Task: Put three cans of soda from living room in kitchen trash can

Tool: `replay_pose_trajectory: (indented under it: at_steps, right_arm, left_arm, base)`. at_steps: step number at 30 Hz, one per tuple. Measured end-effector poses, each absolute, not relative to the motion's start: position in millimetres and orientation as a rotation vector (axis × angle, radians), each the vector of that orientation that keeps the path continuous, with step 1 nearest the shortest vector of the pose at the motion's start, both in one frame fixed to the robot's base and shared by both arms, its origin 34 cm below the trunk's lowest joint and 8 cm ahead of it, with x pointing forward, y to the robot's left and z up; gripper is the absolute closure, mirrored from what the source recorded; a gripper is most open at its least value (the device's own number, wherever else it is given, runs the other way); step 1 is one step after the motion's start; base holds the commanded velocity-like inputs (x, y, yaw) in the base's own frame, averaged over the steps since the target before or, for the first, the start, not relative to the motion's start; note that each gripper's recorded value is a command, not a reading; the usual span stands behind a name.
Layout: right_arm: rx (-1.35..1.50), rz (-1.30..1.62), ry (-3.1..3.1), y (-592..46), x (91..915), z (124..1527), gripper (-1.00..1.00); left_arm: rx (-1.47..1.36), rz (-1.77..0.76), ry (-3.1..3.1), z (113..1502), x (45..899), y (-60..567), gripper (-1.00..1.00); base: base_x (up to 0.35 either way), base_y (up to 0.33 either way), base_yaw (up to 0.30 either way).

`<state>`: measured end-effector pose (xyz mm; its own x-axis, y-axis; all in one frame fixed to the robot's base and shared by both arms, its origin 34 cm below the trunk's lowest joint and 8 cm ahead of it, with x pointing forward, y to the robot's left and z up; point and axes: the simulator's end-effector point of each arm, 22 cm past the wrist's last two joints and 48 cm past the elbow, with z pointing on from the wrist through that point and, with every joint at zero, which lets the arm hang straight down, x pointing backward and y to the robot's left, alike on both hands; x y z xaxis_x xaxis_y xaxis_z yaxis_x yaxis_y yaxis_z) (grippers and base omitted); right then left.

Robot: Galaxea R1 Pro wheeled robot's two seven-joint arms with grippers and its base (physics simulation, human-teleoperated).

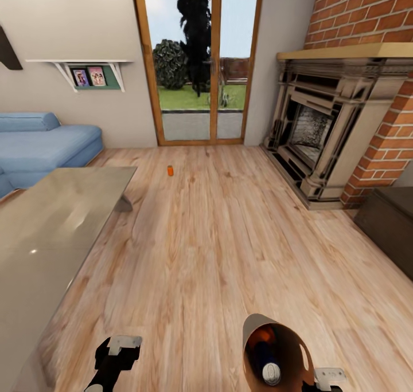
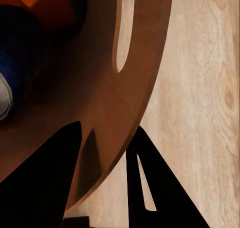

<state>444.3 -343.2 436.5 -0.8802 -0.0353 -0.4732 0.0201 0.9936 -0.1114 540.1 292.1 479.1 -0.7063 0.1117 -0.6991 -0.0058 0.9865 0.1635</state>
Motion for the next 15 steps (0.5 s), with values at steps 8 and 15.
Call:
replay_pose_trajectory:
  at_steps: [8,15]
  right_arm:
    - [-0.053,-0.187,2.664,-380,443,441,1.0]
    - [-0.162,-0.062,2.778,-411,434,448,1.0]
  left_arm:
    - [-0.185,0.263,2.281,503,562,348,-1.0]
    - [-0.297,0.267,2.233,512,567,364,-1.0]
  base:
    - [0.082,0.0,0.0]
    - [0.004,0.0,0.0]
